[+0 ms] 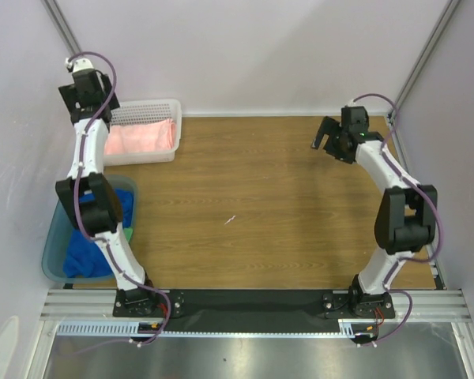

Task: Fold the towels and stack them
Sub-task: Neatly place the folded towel into the bin, then grab crumpled towel

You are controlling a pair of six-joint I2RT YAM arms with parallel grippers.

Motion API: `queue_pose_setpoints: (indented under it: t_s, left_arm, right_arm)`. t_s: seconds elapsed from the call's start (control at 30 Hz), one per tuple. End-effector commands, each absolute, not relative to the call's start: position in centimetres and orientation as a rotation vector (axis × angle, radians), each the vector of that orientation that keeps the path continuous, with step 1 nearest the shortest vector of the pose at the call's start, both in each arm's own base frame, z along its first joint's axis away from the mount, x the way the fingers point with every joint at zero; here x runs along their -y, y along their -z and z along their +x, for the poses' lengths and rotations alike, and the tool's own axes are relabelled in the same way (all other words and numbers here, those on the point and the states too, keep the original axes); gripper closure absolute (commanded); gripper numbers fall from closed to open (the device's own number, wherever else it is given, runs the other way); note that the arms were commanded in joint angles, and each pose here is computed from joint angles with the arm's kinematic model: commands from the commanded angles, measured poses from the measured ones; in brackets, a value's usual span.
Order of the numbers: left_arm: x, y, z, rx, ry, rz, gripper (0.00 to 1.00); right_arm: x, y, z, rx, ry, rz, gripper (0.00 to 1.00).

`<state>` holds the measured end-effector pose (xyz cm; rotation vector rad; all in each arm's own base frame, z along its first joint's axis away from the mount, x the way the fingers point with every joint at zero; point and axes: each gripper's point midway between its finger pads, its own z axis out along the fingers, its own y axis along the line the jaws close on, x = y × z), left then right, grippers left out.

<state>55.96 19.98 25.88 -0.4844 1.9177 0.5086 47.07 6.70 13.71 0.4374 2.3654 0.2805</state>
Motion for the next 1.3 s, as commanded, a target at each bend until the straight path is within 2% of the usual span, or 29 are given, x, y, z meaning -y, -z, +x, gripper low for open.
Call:
queue_pose_setpoints:
  t_s: [0.0,0.2,0.23,0.3,0.33,0.37,0.5,0.7,0.83,0.97,1.13,1.27]
  left_arm:
    - [-16.2,-31.6,53.5,-1.813,-0.433,-0.511,0.0]
    - [-10.9,-31.6,47.2,-1.896,-0.298,-0.561,0.0]
    - [-10.2,-30.1,45.9,-1.941,-0.282,-0.565,0.0]
    - [-9.3,-31.9,43.1,-1.897,-0.228,-0.593,0.0]
    - [-9.0,-30.4,41.8,-1.927,-0.221,-0.613,0.0]
    - [-8.6,-32.0,39.6,-1.887,-0.194,-0.62,0.0]
    - [-7.2,-30.8,34.3,-1.887,-0.113,-0.678,0.0]
    - [-5.5,-25.5,27.4,-1.92,-0.003,-0.877,0.0]
    - [-6.8,-21.0,23.5,-1.951,-0.058,-1.087,0.0]
    - [-8.8,-17.7,21.9,-1.965,-0.068,-1.273,0.0]
    - [-10.1,-15.1,22.7,-2.025,-0.112,-1.376,0.0]
    - [-13.4,-13.9,23.5,-1.924,-0.177,-1.523,0.0]
  right_arm:
    - [-5.6,-20.1,47.5,-2.166,-0.353,0.401,0.0]
    - [-3.0,-24.4,45.7,-2.053,-0.445,0.442,0.0]
    - [-2.9,-25.0,45.4,-2.036,-0.457,0.45,0.01]
    - [-2.3,-26.5,44.6,-1.983,-0.463,0.45,0.0]
    - [-2.1,-26.9,44.4,-1.966,-0.462,0.449,0.0]
    - [-1.9,-27.4,44.2,-1.953,-0.461,0.448,0.0]
    - [-1.5,-28.3,42.7,-1.915,-0.453,0.458,0.0]
    - [-1.9,-29.9,39.5,-1.868,-0.5,0.492,0.0]
    - [-1.7,-27.9,36.7,-1.902,-0.475,0.528,0.0]
    - [-1.8,-27.5,34.5,-1.881,-0.485,0.55,0.0]
    - [-1.9,-26.0,32.8,-1.906,-0.486,0.594,0.0]
    - [-1.9,-26.2,32.4,-1.887,-0.481,0.58,0.0]
